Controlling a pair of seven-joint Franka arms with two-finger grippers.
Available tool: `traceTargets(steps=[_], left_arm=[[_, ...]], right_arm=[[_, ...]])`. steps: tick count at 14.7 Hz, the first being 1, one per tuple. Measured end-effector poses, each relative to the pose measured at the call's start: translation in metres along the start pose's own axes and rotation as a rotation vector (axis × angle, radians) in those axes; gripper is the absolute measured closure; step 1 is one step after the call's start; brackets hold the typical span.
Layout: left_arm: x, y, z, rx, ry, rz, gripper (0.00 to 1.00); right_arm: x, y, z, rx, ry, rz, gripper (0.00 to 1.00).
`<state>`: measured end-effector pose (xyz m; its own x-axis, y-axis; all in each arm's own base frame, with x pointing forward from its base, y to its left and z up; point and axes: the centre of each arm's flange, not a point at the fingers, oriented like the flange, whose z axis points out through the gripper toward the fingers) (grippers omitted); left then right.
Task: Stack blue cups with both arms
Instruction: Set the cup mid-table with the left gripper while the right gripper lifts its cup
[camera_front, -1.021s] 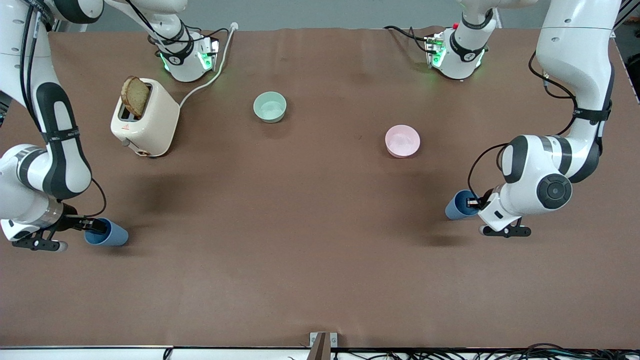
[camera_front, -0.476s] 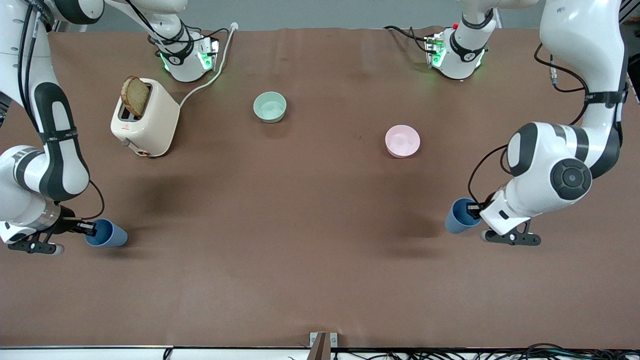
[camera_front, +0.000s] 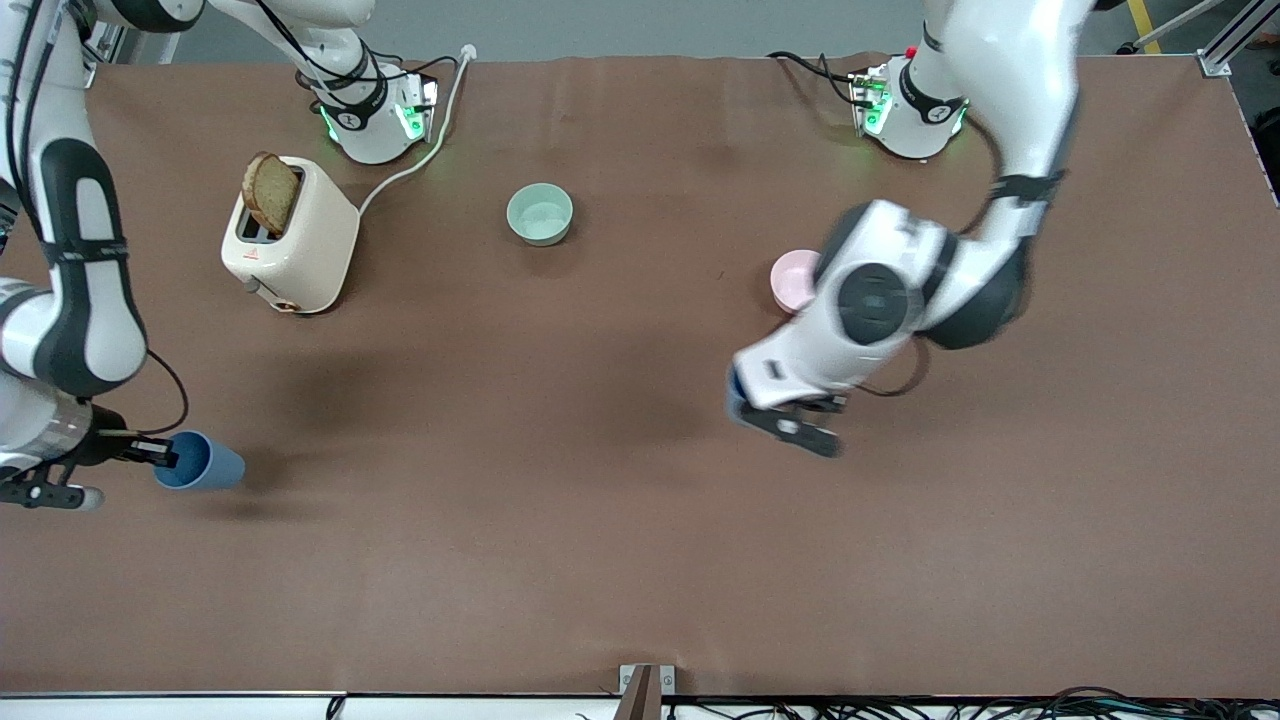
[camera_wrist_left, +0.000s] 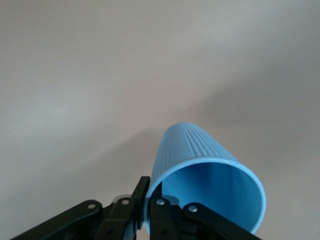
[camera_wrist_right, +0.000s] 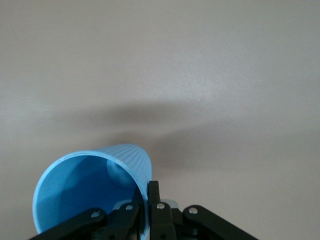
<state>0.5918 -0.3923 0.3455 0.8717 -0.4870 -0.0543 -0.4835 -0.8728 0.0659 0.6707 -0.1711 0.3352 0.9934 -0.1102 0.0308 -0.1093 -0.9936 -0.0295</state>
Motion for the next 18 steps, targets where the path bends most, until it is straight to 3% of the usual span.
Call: traceTargets(steps=[2,4,9,15,18], left_arm=[[0.011,0.047,0.03,-0.006,-0.006,0.058,0.94],[0.02,0.072,0.038,-0.015,0.036,0.097,0.94],[0.03,0.09,0.037,-0.03,0.125,0.189,0.94],[0.025,0.12,0.099,-0.034,0.071,0.241,0.94],[0.026,0.123,0.096,-0.036,0.081,0.245,0.71]], right_arm=[[-0.004,-0.004,-0.046,0.014,-0.012,-0.007,0.96],[-0.014,-0.009,-0.093,0.018,-0.034,-0.02,0.96],[-0.052,-0.038,-0.194,0.0,-0.054,-0.082,0.96],[-0.098,-0.054,-0.267,0.012,-0.066,-0.107,0.96],[-0.118,-0.056,-0.289,0.02,-0.082,-0.11,0.96]])
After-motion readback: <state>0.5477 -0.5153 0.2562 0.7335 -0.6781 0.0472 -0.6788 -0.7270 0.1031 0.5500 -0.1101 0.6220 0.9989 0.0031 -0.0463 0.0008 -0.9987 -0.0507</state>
